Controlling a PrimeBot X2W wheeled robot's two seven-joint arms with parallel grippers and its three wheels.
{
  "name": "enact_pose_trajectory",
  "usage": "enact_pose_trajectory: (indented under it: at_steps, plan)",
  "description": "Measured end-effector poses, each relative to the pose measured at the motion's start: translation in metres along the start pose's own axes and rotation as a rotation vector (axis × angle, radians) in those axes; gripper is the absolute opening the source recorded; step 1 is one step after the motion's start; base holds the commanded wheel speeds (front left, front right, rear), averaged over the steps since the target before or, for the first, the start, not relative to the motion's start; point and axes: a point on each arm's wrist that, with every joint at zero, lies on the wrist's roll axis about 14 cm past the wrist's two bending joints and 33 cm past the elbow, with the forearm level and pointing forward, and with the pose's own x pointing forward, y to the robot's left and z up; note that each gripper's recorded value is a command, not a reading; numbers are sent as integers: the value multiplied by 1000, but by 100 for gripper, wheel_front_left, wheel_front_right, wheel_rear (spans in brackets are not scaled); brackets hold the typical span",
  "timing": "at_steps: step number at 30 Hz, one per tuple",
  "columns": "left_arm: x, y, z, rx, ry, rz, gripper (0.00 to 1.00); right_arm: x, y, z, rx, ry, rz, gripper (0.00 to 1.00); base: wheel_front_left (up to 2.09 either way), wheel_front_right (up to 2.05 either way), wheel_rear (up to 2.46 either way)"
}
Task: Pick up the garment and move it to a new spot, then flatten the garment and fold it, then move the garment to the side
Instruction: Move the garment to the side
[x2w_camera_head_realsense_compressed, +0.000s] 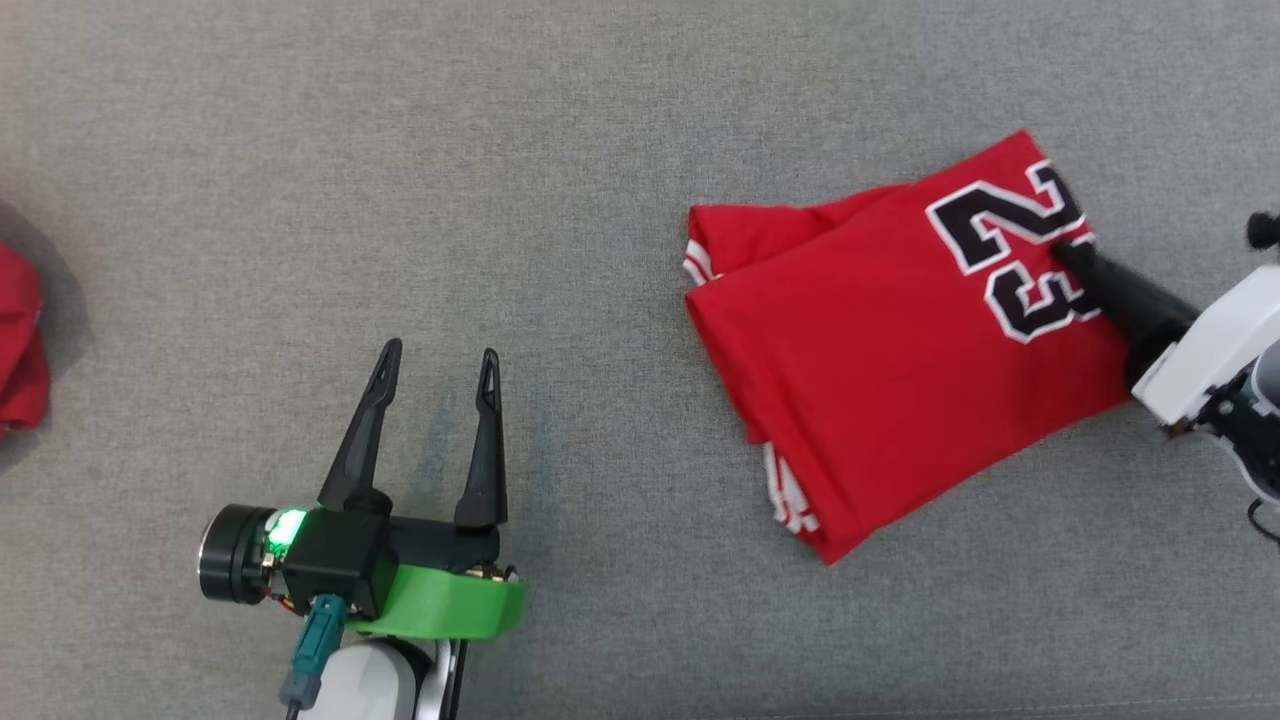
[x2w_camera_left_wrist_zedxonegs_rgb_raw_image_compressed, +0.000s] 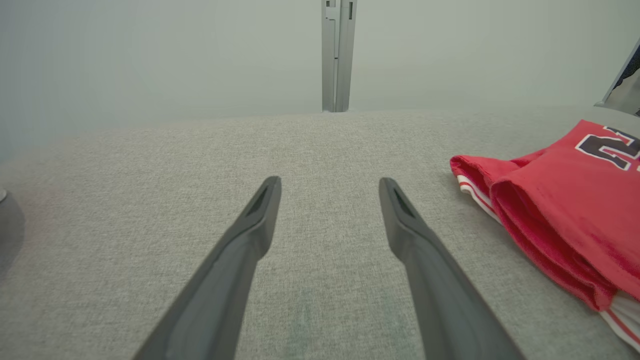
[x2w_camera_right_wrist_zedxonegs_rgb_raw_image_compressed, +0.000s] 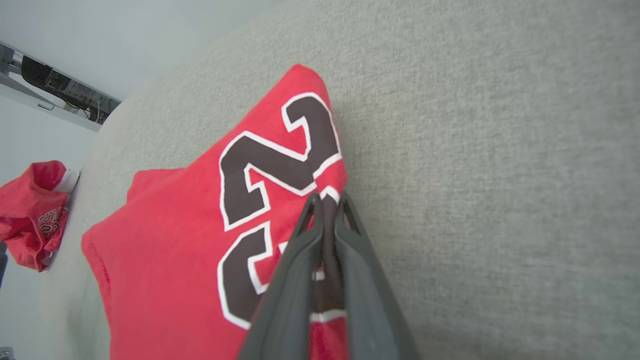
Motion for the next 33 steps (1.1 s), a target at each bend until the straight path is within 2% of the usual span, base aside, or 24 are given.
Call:
enact_pose_trajectory:
  at_steps: [8, 16, 26, 30, 31, 32, 33]
  plan:
    - [31, -14, -1, 22, -40, -74, 100, 7, -51, 63, -140, -136, -115, 0, 0, 0, 0]
    - [64, -27, 2, -12, -115, -132, 100, -24, -135, 120, -265, -224, -343, 0, 0, 0, 0]
    - [81, -44, -24, -19, -113, -205, 100, -64, -201, 157, -349, -269, -555, 0, 0, 0, 0]
    - [84, -45, -35, -28, -99, -212, 100, -74, -218, 158, -365, -262, -612, 0, 0, 0, 0]
    - [85, -45, -38, -29, -95, -212, 100, -77, -223, 159, -364, -268, -628, 25, 0, 0, 0]
    - [85, -46, -39, -31, -92, -214, 100, -78, -225, 160, -365, -270, -636, 84, 0, 0, 0]
    - [85, -46, -40, -32, -91, -216, 100, -80, -227, 161, -374, -273, -647, 100, 0, 0, 0]
